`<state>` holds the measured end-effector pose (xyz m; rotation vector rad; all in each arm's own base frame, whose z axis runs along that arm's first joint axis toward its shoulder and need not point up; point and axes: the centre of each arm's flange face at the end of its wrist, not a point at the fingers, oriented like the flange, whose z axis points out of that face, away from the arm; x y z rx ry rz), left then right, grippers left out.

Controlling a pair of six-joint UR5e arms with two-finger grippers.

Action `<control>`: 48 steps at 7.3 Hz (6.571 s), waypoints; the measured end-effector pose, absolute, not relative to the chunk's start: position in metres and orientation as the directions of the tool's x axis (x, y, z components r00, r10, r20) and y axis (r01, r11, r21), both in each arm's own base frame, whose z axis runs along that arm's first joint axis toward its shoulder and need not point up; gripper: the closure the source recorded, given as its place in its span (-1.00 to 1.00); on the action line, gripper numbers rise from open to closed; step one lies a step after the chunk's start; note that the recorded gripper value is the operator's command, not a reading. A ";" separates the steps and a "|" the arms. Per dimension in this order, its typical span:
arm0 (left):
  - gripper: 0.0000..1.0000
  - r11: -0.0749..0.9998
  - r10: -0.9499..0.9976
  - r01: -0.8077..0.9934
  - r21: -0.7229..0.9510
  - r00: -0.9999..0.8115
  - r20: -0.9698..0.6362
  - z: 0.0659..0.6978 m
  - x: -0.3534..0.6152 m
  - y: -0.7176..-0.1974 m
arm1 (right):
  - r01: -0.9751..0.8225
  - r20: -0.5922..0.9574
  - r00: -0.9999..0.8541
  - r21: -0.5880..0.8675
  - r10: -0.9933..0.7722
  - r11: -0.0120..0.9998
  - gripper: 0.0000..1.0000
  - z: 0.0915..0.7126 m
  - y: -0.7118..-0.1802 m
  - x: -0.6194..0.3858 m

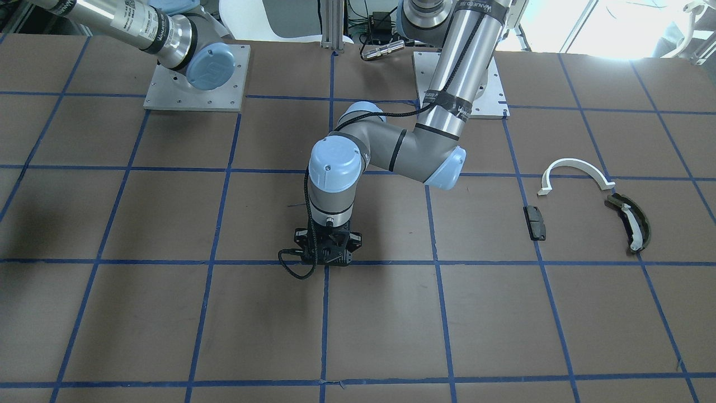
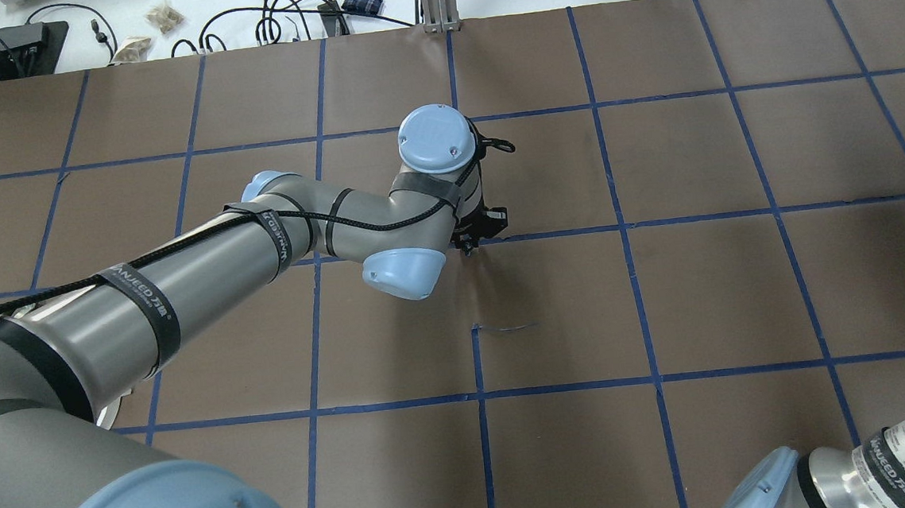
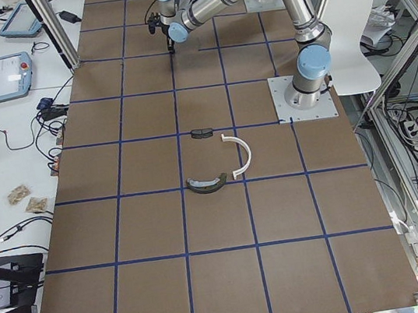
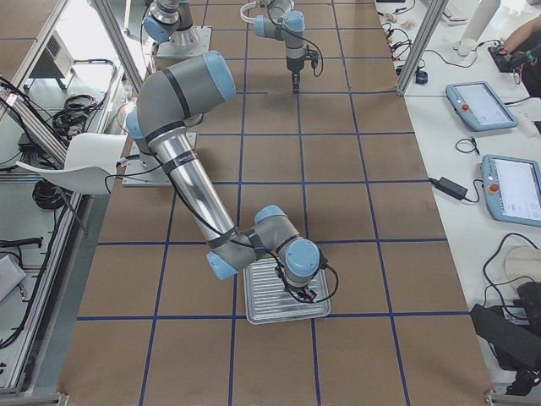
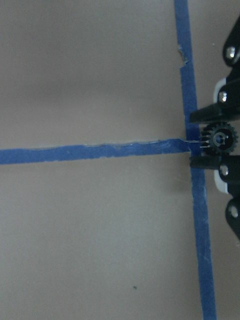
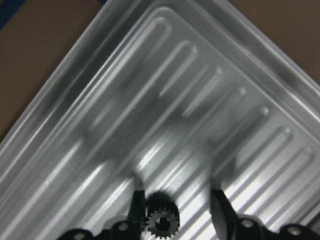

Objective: Place bearing gear from tray to pile

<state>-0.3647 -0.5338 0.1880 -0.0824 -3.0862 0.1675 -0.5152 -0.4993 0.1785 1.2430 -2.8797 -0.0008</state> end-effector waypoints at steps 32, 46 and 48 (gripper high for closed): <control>-0.73 0.996 -0.062 -0.065 -0.064 -0.997 0.056 0.247 -0.181 -0.566 | -0.139 0.040 -0.990 -0.095 -0.136 0.986 -1.00 0.317 -0.567 0.309; 1.00 0.994 -0.081 -0.083 -0.067 -0.996 0.043 0.210 -0.310 -0.572 | -0.045 0.042 -0.998 -0.104 -0.040 0.994 -1.00 0.471 -0.512 0.212; 1.00 0.999 -0.042 -0.041 -0.004 -0.998 -0.055 0.266 -0.184 -0.608 | -0.010 0.042 -0.999 -0.094 -0.006 0.996 -1.00 0.494 -0.516 0.190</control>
